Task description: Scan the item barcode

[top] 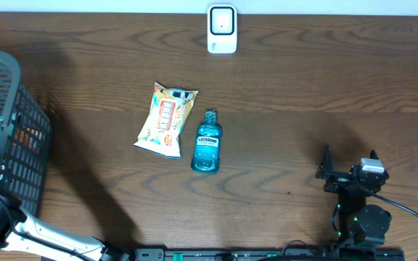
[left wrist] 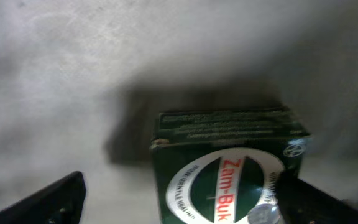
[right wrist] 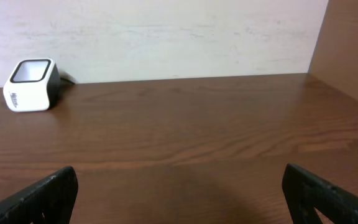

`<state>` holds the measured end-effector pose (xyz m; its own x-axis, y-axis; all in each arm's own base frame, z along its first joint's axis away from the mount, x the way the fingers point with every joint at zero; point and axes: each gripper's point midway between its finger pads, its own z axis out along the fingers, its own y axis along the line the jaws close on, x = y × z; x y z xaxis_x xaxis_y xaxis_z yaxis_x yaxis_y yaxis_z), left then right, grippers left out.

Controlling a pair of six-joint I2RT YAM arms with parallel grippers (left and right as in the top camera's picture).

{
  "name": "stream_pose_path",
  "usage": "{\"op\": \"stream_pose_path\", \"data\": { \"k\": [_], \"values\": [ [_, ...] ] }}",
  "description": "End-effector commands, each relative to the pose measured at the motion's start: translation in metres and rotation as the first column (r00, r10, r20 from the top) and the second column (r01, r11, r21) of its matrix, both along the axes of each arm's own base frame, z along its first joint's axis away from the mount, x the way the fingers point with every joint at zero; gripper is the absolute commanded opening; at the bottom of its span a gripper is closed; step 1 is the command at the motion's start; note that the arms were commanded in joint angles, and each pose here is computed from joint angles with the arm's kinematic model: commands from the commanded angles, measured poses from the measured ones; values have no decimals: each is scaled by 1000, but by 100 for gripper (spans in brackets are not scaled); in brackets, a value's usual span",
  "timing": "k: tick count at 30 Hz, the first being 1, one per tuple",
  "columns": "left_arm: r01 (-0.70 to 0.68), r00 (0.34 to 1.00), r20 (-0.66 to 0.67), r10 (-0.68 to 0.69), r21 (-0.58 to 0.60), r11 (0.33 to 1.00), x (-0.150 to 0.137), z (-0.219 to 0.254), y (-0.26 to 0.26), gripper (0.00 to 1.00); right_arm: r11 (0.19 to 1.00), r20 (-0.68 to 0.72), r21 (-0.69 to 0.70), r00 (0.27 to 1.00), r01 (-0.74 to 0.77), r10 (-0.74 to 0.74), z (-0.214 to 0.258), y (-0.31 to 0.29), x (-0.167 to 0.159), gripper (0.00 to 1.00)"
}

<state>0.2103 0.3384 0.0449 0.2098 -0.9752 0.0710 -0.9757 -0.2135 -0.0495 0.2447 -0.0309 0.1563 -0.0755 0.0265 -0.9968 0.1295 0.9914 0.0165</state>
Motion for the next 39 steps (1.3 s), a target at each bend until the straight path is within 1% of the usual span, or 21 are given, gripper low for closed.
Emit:
{"op": "stream_pose_path", "data": {
  "k": [1, 5, 7, 11, 21, 26, 32, 33, 34, 36, 39],
  "values": [
    [48, 998, -34, -45, 63, 997, -2, 17, -2, 98, 1000, 1, -7, 1000, -4, 4, 0, 0, 0, 99],
    [43, 999, -36, -38, 150, 988, 0, 45, 0, 98, 1000, 1, -7, 1000, -4, 4, 0, 0, 0, 99],
    [46, 999, -35, -41, 151, 988, 1, 46, -1, 98, 1000, 1, -7, 1000, -3, 3, 0, 0, 0, 99],
    [57, 997, -54, -50, 118, 991, 0, 33, -7, 98, 1000, 1, -7, 1000, -4, 4, 0, 0, 0, 99],
    [101, 990, -102, -96, 45, 994, 11, -4, -19, 98, 1000, 1, -7, 1000, -4, 4, 0, 0, 0, 99],
    [111, 976, -193, -98, 57, 992, -2, -18, -12, 98, 1000, 1, -7, 1000, -4, 4, 0, 0, 0, 99],
    [114, 970, -217, -106, 27, 993, -5, -39, -15, 99, 1000, 1, -7, 1000, -4, 4, 0, 0, 0, 99],
    [114, 970, -219, -106, 23, 993, -6, -41, -16, 97, 1000, 1, -7, 1000, -4, 4, 0, 0, 0, 99],
    [114, 970, -220, -107, 20, 993, -7, -44, -17, 93, 1000, 1, -7, 1000, -4, 4, 0, 0, 0, 99],
    [114, 969, -224, -107, 15, 993, -8, -47, -19, 82, 1000, 1, -7, 1000, -4, 4, 0, 0, 0, 99],
    [114, 969, -222, -107, 19, 993, -8, -46, -18, 79, 1000, 1, -7, 1000, -4, 4, 0, 0, 0, 99]
  ]
}}
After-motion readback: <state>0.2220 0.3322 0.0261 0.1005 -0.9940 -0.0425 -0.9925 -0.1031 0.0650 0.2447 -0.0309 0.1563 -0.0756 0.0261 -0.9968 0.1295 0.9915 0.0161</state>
